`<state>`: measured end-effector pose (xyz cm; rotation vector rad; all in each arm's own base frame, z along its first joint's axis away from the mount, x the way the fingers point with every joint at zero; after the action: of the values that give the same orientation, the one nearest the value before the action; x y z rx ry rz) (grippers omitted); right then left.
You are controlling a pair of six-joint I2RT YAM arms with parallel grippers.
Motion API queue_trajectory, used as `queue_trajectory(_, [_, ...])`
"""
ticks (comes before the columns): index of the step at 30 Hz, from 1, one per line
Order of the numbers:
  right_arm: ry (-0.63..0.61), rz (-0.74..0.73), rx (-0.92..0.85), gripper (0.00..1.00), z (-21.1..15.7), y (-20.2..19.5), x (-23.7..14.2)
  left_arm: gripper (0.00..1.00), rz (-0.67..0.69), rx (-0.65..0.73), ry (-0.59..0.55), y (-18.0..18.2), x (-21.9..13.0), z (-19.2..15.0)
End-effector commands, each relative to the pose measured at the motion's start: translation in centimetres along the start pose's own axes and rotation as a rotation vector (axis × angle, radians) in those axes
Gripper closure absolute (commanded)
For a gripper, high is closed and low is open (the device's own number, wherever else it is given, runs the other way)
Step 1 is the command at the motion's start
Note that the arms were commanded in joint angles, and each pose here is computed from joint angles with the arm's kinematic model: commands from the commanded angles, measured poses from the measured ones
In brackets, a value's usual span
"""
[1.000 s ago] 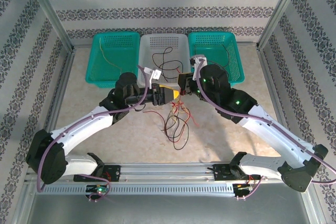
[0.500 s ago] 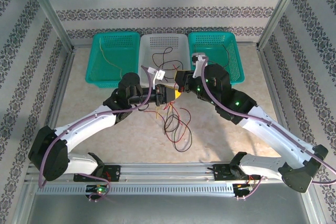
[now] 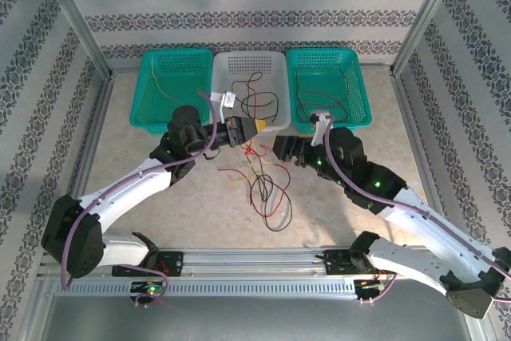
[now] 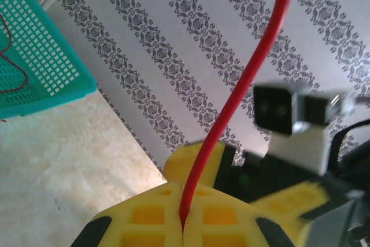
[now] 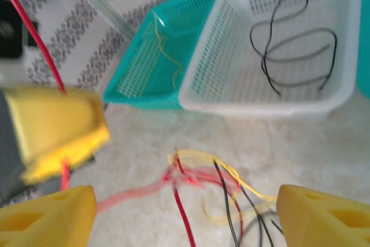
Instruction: Untangle the cables
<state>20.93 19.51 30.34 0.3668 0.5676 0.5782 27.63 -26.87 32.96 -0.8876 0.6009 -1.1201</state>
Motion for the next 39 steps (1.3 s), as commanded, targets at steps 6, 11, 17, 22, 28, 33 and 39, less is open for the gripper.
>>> queue_trajectory(6, [0.237, 0.047, -0.01, 0.24, -5.6, 1.0, 2.7, 1.0, -0.039, 0.036, 0.053, -1.8, -0.7, -0.1])
queue_trajectory(11, [0.175, 0.03, -0.007, 0.26, -4.3, 1.0, 2.3, 1.0, -0.032, 0.042, 0.053, -2.4, -1.2, -0.2])
queue_trajectory(17, [0.25, 0.069, -0.055, 0.26, -5.0, 1.7, 3.2, 1.0, -0.04, 0.057, 0.051, -3.2, -1.4, 0.1])
queue_trajectory(22, [0.262, 0.044, -0.059, 0.54, -5.5, 1.2, 3.8, 1.0, -0.039, 0.066, 0.051, -3.7, -1.5, 0.5])
queue_trajectory(28, [0.15, -0.046, 0.005, 0.99, -4.1, -1.6, 2.6, 1.0, -0.003, 0.066, -0.01, -3.8, -3.5, 2.4])
queue_trajectory(33, [0.025, -0.129, 0.192, 1.0, -3.7, -6.8, -0.1, 1.0, 0.33, 0.022, -0.298, -0.6, -10.6, 6.0])
queue_trajectory(39, [-0.001, -0.145, 0.28, 1.0, -4.6, -9.2, -1.4, 1.0, 0.577, -0.01, -0.428, 1.6, -15.2, 6.9])
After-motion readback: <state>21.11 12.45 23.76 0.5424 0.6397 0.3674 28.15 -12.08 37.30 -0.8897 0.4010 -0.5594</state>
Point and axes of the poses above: each hand's point on the last joint's axis, 136 mm out from that joint toward the fingers, its own x axis out along the fingers, its own y axis along the line the jaws close on, z = x × y, the point moved 4 cm from there along -x, back along the fingers, and after that the axes turned 7 degrees about -x, right-handed, at the moved point
